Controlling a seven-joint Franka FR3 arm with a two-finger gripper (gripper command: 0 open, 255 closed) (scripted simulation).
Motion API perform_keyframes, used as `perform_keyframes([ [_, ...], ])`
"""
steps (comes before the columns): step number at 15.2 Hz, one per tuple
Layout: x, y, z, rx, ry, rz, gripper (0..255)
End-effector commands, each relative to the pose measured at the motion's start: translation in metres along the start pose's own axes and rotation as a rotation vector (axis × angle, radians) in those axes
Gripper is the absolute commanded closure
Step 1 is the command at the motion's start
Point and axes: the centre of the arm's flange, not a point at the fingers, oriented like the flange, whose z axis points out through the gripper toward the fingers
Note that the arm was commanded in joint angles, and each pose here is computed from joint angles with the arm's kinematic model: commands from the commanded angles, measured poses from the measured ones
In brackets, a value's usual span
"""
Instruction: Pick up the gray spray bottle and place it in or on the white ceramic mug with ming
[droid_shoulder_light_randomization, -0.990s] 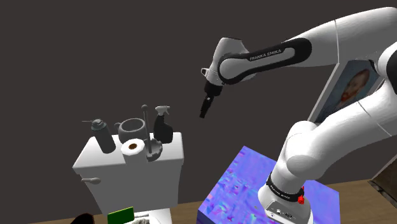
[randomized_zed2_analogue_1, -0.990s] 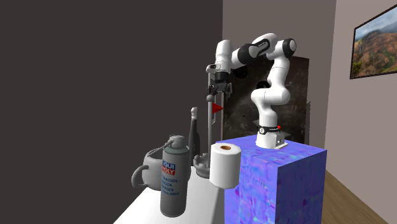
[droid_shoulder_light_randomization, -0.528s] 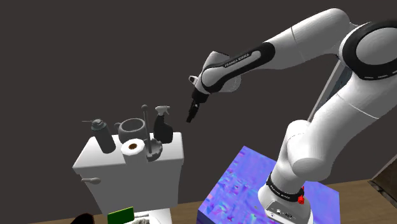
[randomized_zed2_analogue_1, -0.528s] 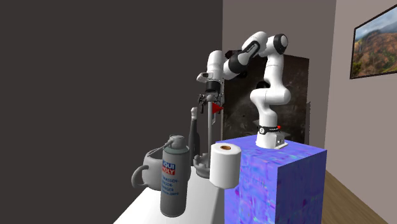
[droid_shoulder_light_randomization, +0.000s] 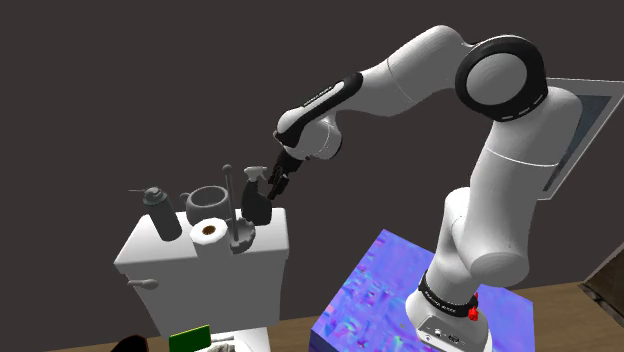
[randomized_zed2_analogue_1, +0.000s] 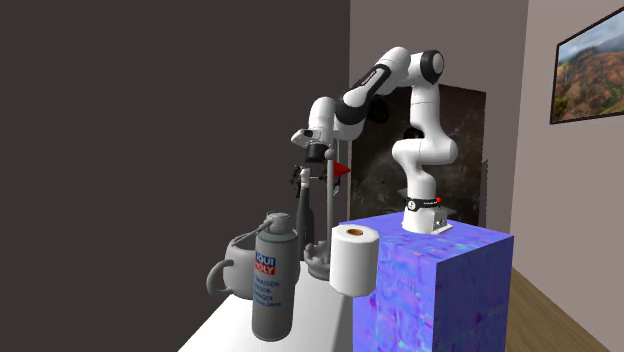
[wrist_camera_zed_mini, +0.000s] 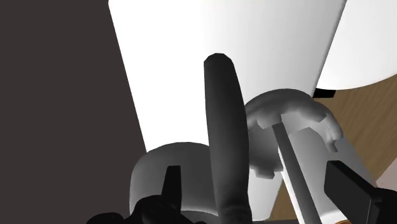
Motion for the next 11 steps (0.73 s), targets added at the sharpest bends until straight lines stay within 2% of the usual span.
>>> perform_keyframes([
  [1,0.007,0.009,0.016,0.01,0.034,-0.044,0],
  [8,0.008,0.008,0.053,0.01,0.034,-0.044,0],
  [11,0.008,0.008,0.056,0.01,0.034,-0.044,0],
])
